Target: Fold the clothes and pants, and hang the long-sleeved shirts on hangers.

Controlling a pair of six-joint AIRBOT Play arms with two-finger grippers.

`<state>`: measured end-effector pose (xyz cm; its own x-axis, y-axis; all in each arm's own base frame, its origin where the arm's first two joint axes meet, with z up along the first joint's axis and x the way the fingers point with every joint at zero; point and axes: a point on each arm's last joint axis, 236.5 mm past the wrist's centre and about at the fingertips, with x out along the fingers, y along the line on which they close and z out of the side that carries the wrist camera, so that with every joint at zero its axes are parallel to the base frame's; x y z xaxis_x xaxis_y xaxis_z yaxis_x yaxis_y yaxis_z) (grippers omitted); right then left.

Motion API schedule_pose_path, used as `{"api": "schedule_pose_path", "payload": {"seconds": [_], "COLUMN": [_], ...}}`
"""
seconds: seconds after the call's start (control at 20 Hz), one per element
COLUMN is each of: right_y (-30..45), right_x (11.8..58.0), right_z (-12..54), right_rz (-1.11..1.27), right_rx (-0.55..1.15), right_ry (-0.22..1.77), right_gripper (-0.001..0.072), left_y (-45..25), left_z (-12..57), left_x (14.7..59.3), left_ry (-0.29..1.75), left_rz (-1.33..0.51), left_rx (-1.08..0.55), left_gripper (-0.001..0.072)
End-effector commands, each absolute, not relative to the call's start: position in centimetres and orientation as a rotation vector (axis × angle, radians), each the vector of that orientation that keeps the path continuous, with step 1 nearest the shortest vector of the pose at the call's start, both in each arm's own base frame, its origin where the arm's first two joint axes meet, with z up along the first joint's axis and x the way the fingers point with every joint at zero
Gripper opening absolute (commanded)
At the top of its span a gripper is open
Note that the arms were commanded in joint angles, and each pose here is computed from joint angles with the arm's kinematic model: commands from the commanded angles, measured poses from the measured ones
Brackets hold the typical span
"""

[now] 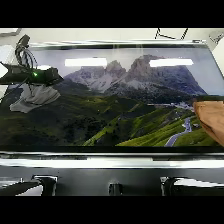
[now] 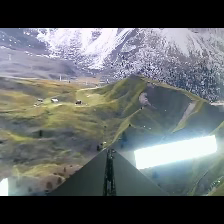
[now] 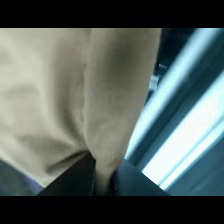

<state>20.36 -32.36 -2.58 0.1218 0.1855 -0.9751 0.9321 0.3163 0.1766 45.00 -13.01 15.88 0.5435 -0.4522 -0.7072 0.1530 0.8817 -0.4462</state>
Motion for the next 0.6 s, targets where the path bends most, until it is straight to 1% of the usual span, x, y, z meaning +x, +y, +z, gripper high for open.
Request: {"api": "schedule_pose_path", "payload": {"seconds": [0.0,0.1,0.35,0.55], "right_y": [-32.4,-31.3,-31.3,-29.7], "right_x": [17.4,16.8,14.6,13.8], "right_z": [-5.2,-6.4,-7.0,-7.9], "right_rz": [-0.856,-0.844,-0.892,-0.887], "right_rx": [1.095,1.116,1.067,1.104], "right_ry": [1.435,1.471,1.547,1.589], "right_gripper": [0.004,0.0041,0.0041,0.0041], "left_y": [-13.0,-13.0,-13.0,-13.0], "left_z": [15.9,15.9,15.9,15.9], "left_x": [45.0,45.0,45.0,45.1], "left_ry": [0.932,0.931,0.931,0.929], "left_rz": [-0.367,-0.367,-0.367,-0.366], "left_rx": [-0.354,-0.354,-0.354,-0.354], "left_gripper": [0.0018,0.0018,0.0018,0.0018]}}
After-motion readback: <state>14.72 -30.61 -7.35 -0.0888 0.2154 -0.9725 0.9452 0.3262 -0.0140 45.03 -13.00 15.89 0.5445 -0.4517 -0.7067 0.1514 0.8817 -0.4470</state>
